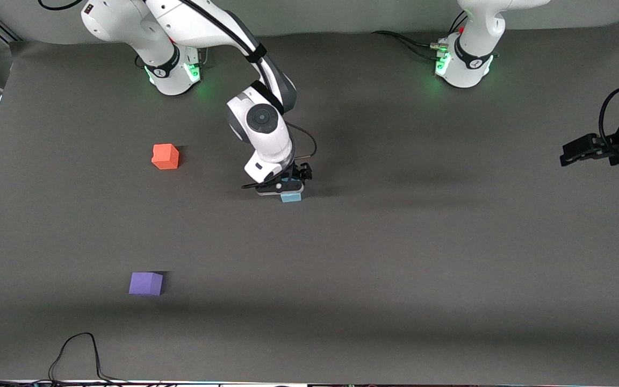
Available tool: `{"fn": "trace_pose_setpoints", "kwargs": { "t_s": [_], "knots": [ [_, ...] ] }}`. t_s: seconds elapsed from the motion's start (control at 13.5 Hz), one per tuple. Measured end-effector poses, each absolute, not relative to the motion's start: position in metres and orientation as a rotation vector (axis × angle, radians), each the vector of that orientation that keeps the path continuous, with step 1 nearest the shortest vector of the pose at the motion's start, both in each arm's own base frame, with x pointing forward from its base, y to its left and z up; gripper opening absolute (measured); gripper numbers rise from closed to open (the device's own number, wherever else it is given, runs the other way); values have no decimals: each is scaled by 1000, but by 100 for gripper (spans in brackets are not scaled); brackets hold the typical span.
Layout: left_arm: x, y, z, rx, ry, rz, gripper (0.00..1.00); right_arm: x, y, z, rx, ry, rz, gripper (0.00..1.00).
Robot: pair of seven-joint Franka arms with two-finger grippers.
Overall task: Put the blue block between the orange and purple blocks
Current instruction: 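Close the right gripper on the blue block and lift it, then carry the blue block with the right gripper toward the orange block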
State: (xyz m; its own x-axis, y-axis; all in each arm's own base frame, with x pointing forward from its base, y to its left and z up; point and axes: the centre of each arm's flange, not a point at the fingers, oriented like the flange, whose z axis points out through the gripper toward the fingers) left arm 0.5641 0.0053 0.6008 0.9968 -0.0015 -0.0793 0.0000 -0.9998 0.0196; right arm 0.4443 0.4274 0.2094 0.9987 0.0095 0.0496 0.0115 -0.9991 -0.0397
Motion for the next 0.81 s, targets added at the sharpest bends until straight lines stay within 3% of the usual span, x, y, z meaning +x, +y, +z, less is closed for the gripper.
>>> {"fn": "trace_pose_setpoints", "kwargs": {
  "t_s": [0.22,0.44,0.81],
  "knots": [
    [556,-3,609,3121,-15,-105,100,438,425,194,-3098,-18,-100,96],
    [556,-5,607,3121,-14,-111,100,442,422,196,-3097,-4,-114,60],
    [556,-6,603,3121,-15,-125,100,480,381,248,-3126,64,-104,58]
  ]
}}
